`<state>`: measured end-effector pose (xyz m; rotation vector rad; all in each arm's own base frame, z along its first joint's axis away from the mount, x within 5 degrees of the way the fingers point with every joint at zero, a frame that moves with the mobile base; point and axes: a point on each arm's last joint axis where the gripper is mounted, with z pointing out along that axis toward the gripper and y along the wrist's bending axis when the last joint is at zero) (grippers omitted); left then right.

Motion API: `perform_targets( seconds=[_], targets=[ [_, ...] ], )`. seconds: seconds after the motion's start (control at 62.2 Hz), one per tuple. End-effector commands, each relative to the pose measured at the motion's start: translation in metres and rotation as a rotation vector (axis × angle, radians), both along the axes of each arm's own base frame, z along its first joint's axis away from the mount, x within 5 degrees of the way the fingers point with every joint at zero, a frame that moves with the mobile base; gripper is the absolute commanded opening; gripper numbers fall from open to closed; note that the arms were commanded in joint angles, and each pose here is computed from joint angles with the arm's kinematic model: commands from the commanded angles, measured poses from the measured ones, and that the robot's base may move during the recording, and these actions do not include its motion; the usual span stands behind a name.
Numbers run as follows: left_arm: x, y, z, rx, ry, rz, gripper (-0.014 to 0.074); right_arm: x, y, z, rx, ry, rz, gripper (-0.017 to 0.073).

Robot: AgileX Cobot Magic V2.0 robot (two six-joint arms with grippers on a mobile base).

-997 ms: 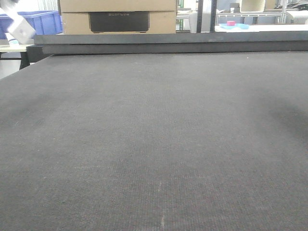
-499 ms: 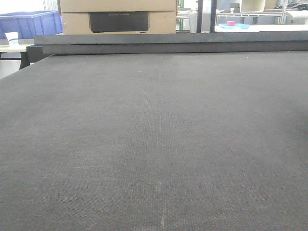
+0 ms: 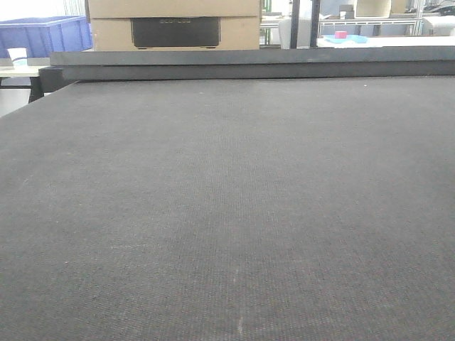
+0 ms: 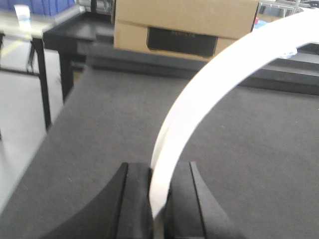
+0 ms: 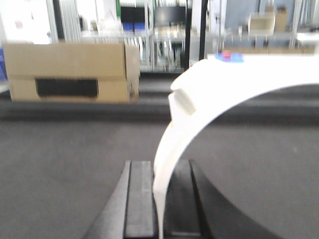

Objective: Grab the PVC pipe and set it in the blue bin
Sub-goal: 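Lift the white clamp off the table with both grippers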

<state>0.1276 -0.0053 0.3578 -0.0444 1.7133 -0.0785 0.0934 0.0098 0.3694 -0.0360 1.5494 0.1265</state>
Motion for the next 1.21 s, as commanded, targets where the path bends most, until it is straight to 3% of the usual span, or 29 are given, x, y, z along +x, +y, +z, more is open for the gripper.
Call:
perform_targets(
  seconds=[0.0,0.563,0.724,1.19],
  targets=[
    [-0.005,0.001,0.005,0.028,-0.053,0.003,-0.0111,-0.005,-0.001,0.005,-0.006,-0.063,-0.003,-0.0168],
    [-0.028,0.002,0.028,0.023,-0.211,-0.004,-0.0111,-0.026,-0.005,0.003,0.025,-0.043,-0.012,-0.0168],
    [-0.028,0.002,0.028,0.023,-0.207,-0.003,-0.0111,-0.032,-0.008,0.003,-0.04,-0.054,-0.04,-0.0168],
    [-0.028,0.002,0.028,0.023,-0.207,-0.003,-0.0111,-0.032,-0.008,0.001,-0.041,-0.029,-0.044,-0.0168]
  ],
)
